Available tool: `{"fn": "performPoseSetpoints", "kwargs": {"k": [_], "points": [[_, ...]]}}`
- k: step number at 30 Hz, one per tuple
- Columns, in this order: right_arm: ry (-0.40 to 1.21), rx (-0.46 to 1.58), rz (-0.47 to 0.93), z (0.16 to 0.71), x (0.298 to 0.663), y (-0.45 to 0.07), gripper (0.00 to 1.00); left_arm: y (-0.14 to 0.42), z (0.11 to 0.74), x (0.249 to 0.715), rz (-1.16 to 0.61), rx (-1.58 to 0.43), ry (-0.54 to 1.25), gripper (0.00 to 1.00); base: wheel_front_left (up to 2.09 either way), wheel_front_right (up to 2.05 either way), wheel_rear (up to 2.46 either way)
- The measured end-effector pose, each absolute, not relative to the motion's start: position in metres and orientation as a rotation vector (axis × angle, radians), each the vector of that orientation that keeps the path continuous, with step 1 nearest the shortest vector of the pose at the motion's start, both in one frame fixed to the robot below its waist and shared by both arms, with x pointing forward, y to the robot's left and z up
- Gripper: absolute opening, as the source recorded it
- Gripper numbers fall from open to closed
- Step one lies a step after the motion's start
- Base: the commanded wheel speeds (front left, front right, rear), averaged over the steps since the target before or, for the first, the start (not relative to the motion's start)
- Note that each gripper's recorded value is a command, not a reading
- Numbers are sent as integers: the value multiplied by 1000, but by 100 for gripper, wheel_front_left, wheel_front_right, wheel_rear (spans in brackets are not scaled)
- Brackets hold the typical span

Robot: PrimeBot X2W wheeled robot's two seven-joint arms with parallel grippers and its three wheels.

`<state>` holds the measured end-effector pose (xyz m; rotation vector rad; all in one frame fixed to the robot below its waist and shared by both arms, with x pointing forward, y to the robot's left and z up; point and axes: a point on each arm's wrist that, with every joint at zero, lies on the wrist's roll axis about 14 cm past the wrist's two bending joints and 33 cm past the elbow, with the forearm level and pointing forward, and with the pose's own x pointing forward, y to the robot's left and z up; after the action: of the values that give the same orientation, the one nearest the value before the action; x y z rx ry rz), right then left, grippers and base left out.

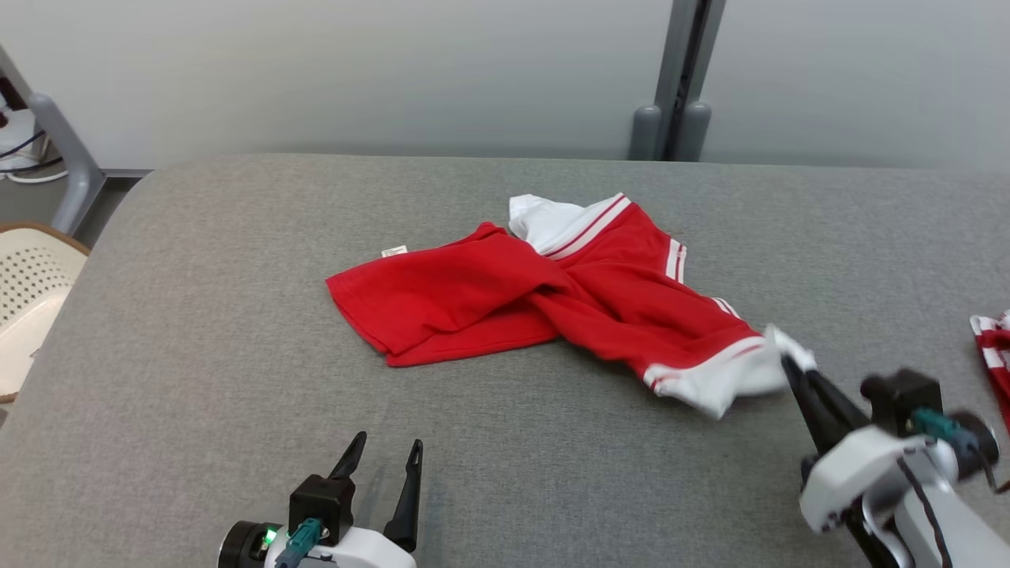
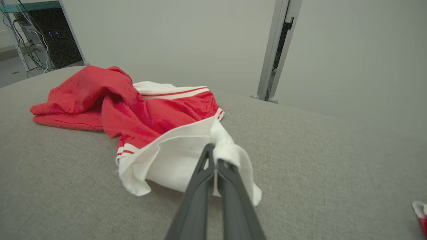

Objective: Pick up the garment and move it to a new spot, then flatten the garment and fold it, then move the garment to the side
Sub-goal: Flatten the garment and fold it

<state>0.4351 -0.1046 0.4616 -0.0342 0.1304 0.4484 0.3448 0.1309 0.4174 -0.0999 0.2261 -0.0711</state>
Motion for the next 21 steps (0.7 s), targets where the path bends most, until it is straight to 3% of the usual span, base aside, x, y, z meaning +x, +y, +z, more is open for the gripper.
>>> {"fn": "performPoseSetpoints", "kwargs": {"k": [1, 4, 13, 21], "points": [[171, -26, 427, 448, 427, -112, 100, 131, 417, 346, -73, -99, 227, 100, 0, 0, 0], [216, -1, 370, 433, 415, -129, 100, 128, 416, 348, -82, -96, 231, 100, 0, 0, 0], [139, 69, 231, 449, 407, -158, 100, 128, 415, 365, -69, -85, 232, 100, 0, 0, 0], [127, 87, 209, 447, 412, -158, 100, 134, 397, 396, -34, -81, 287, 100, 0, 0, 0]]}}
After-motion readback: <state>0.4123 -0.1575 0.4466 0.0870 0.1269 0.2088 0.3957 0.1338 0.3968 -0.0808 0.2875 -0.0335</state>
